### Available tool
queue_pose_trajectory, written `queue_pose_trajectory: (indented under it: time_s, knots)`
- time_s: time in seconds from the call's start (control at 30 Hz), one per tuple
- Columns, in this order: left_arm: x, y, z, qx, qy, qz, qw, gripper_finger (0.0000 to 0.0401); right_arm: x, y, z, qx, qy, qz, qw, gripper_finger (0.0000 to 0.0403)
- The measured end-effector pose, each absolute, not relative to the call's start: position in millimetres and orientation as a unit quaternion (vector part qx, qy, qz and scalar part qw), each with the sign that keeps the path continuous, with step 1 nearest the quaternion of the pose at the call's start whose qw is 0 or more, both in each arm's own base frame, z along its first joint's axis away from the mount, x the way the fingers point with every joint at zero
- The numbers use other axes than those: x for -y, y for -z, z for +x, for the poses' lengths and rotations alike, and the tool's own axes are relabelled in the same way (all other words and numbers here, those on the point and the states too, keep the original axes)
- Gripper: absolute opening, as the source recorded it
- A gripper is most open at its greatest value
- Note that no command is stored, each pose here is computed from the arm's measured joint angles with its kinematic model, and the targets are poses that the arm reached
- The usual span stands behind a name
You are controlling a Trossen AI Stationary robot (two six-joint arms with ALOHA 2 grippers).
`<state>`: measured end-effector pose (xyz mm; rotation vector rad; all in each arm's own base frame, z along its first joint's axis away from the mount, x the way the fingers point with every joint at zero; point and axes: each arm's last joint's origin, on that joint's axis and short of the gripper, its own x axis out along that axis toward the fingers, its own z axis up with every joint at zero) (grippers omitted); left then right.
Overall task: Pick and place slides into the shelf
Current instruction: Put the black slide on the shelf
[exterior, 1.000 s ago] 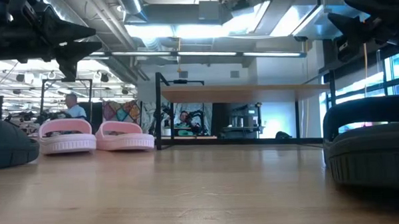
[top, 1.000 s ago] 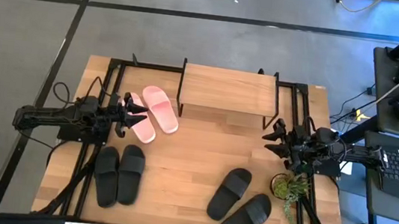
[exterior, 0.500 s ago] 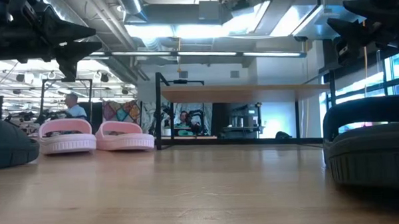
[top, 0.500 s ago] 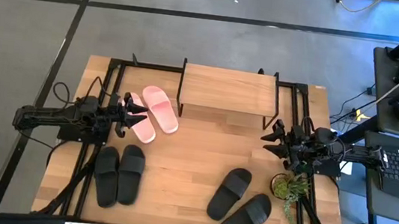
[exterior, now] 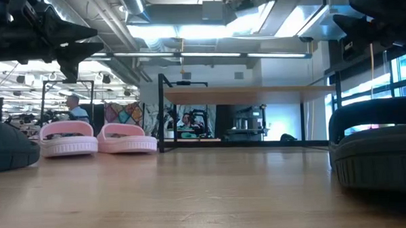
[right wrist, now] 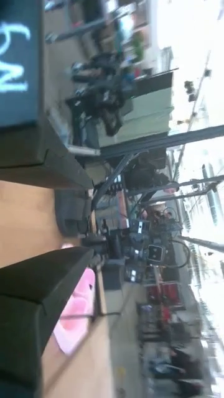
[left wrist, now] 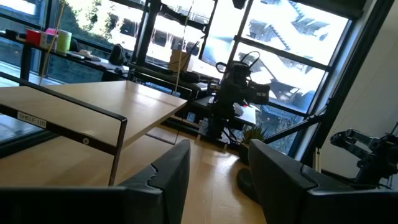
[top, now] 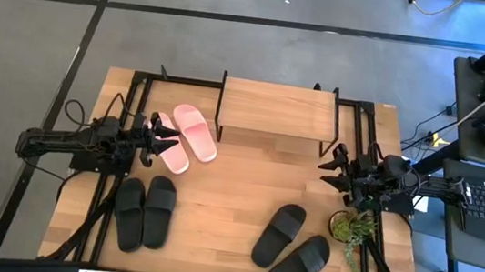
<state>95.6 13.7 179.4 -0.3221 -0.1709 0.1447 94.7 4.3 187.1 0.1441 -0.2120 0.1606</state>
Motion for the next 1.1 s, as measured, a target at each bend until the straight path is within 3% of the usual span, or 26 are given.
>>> queue_pose_trajectory:
  time_s: [0.23, 0.43, 0.83, 1.1]
  knots:
    - [-13.7, -179.6, 95.6, 0.085, -0.072, -0.160, 0.981, 0.0156, -1.0, -187.5, 94.9, 0.106, -0.018, 0.022, 0.994, 0.0161]
    - [-13.7, -179.5, 95.6, 0.085, -0.072, -0.160, 0.981, 0.0156, 1.6, -217.3, 92.2, 0.067, 0.031, 0.003, 0.997, 0.0161]
    - [-13.6, -185.1, 94.6, 0.110, -0.071, -0.133, 0.982, 0.0156, 5.2, -299.7, 137.4, -0.170, 0.093, -0.023, 0.981, 0.0161]
    - [-13.7, -185.1, 94.6, 0.110, -0.072, -0.133, 0.982, 0.0156, -8.7, -312.7, 200.0, -0.391, 0.097, 0.043, 0.914, 0.0161]
